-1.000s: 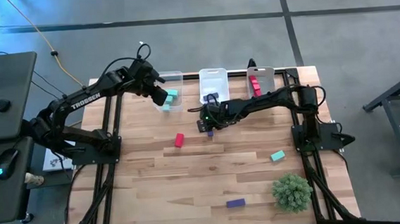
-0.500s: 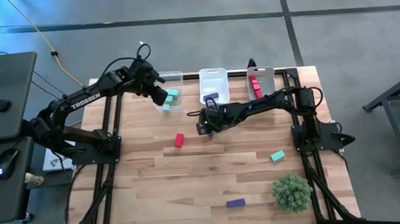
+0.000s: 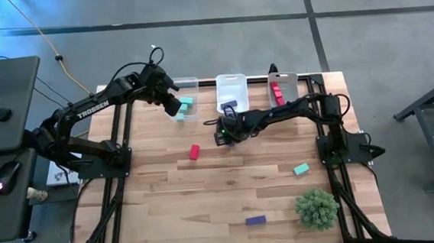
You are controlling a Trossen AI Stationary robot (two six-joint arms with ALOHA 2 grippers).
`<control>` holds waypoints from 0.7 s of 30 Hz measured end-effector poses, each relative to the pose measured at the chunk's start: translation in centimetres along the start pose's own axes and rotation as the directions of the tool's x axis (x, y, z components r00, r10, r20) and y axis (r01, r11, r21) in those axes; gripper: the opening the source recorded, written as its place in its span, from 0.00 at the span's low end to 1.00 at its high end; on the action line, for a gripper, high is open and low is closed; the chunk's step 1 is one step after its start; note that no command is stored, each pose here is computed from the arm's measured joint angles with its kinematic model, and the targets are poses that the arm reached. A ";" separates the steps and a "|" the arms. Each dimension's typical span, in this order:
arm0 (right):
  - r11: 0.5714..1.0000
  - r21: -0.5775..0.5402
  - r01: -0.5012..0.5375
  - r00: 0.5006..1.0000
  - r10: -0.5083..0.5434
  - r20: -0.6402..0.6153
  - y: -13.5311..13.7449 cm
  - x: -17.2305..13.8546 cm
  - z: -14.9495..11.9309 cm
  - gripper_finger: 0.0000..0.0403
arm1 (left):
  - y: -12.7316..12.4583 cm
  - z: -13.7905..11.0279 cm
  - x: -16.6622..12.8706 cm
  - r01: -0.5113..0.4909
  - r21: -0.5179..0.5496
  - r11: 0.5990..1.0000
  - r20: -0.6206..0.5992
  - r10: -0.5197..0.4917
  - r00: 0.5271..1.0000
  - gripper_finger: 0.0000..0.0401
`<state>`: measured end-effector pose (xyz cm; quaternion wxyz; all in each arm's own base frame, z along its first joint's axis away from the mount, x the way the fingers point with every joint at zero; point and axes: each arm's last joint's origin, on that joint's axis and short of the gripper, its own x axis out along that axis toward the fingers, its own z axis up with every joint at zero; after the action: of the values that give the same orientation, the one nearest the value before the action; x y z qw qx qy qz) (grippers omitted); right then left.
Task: Sort & place blocks by color
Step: Put the violet block into the white bin
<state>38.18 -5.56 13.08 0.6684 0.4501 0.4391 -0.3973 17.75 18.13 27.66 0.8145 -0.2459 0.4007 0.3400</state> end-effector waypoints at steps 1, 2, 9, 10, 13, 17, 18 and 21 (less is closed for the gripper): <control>1.000 -0.004 0.003 1.000 -0.003 -0.007 -0.1 0.0 0.0 0.34 | 0.0 0.0 0.0 0.000 0.009 1.000 0.000 0.000 1.000 0.25; 1.000 -0.007 0.006 1.000 -0.006 -0.010 -0.1 0.0 0.0 0.34 | 0.0 0.0 0.0 0.000 0.019 1.000 0.000 0.000 1.000 0.25; 0.998 -0.067 0.015 0.999 -0.018 -0.046 -0.4 0.0 0.0 0.34 | 0.0 0.0 0.0 0.000 0.041 0.999 0.000 0.000 1.000 0.25; 0.997 -0.078 0.016 0.999 -0.020 -0.046 -0.4 0.0 -0.1 0.34 | 0.0 0.0 0.0 0.000 0.048 0.999 0.000 0.000 1.000 0.25; 0.996 -0.082 0.018 0.998 -0.022 -0.052 -0.5 0.0 0.1 0.33 | 0.0 0.0 0.0 0.000 0.069 0.998 0.000 0.000 1.000 0.25; 0.997 -0.077 0.014 0.998 -0.018 -0.055 -0.5 0.0 0.2 0.27 | 0.0 0.0 0.0 0.000 0.077 0.997 0.000 0.000 1.000 0.25; 0.997 -0.077 0.014 0.998 -0.018 -0.054 -0.5 0.0 0.2 0.25 | 0.0 0.0 0.0 0.000 0.078 0.997 0.000 0.000 1.000 0.25; 0.997 -0.077 0.012 0.998 -0.016 -0.054 -0.5 0.0 0.2 0.19 | 0.0 0.0 0.0 0.000 0.079 0.997 0.001 0.000 1.000 0.25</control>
<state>37.75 -5.94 12.98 0.6702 0.4315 0.4752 -0.3725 17.76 18.13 27.67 0.8239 -0.2133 0.4133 0.3239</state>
